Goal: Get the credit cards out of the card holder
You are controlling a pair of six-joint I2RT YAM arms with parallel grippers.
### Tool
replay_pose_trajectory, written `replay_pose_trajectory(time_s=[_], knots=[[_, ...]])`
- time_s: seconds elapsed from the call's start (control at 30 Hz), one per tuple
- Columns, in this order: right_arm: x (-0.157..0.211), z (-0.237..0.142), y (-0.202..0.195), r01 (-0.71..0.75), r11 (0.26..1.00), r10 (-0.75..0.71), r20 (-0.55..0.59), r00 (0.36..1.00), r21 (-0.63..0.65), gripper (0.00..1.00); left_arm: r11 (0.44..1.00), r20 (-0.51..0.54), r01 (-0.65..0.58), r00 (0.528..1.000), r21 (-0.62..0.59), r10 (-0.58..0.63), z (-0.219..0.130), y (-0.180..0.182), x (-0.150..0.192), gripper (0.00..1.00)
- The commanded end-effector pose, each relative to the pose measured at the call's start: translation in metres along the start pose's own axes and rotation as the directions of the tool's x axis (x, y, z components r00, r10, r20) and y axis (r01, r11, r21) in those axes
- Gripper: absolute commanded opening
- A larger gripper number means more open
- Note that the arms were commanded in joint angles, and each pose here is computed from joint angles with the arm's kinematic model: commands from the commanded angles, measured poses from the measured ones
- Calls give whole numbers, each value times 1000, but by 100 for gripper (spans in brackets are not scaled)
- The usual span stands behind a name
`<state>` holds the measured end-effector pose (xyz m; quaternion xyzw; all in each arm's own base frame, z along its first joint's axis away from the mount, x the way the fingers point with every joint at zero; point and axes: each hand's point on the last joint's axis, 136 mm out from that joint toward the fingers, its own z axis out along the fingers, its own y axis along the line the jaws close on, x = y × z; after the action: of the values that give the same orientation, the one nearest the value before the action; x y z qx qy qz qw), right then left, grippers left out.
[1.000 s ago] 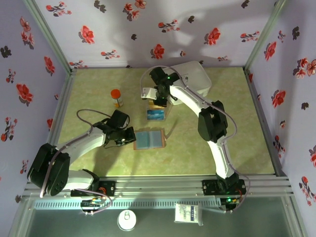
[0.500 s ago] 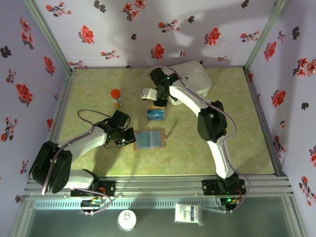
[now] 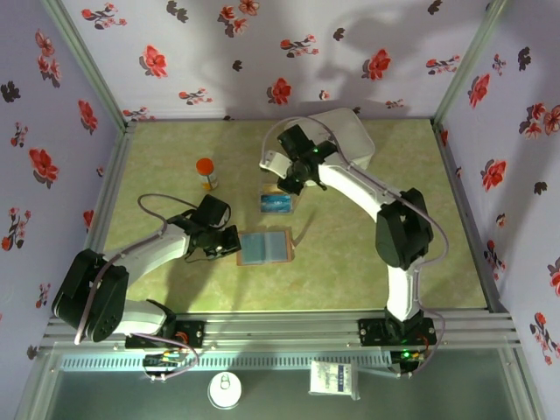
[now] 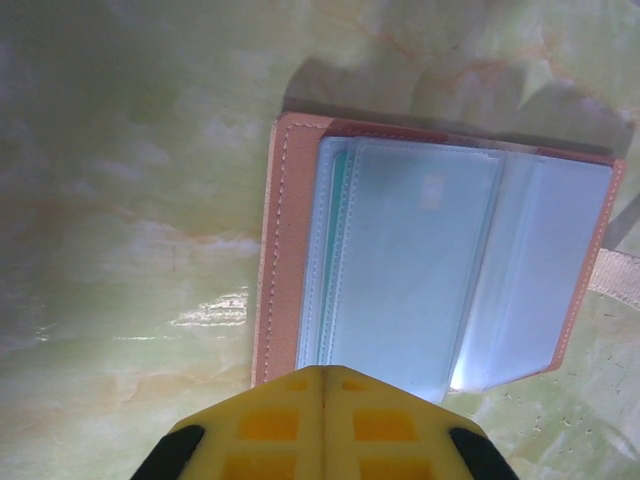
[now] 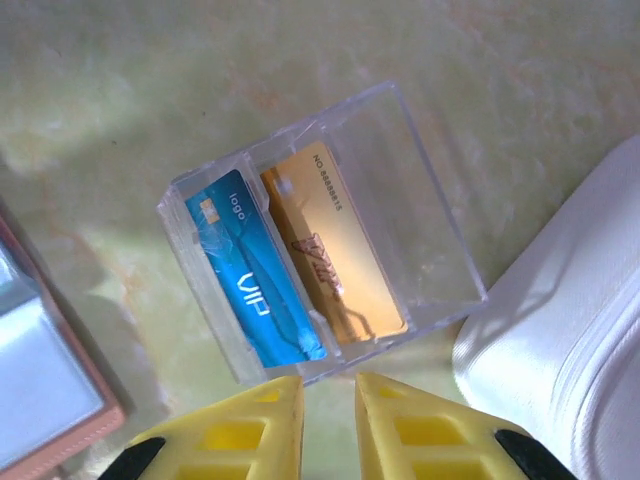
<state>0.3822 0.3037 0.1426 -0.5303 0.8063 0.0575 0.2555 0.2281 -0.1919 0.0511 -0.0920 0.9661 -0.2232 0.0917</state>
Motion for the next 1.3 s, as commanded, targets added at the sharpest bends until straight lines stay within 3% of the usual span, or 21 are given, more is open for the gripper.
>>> replay_pose_trajectory(time_s=[0.0,0.2,0.4,0.67,0.9,1.27], knots=[[-16,-13,0,-241,970,238,123,963,9,23,1000,25,-11,1000,7,11,0,-3,-9,5],[-13,-13,23,-535,840,543,155,826,-91,22,1000,20,-5,1000,2,5,8,0,-11,5],[-5,-5,59,-693,701,713,127,690,-170,22,1000,21,-16,1000,2,15,10,1,-13,5],[4,14,96,-841,471,865,-47,499,-265,18,1000,11,-13,1000,-9,13,15,7,-15,5],[8,31,130,-856,419,861,-168,481,-303,22,1000,12,-6,1000,-2,6,17,8,-16,5],[12,50,151,-870,388,853,-239,464,-303,30,1000,-27,-14,1000,7,15,28,8,-15,0]])
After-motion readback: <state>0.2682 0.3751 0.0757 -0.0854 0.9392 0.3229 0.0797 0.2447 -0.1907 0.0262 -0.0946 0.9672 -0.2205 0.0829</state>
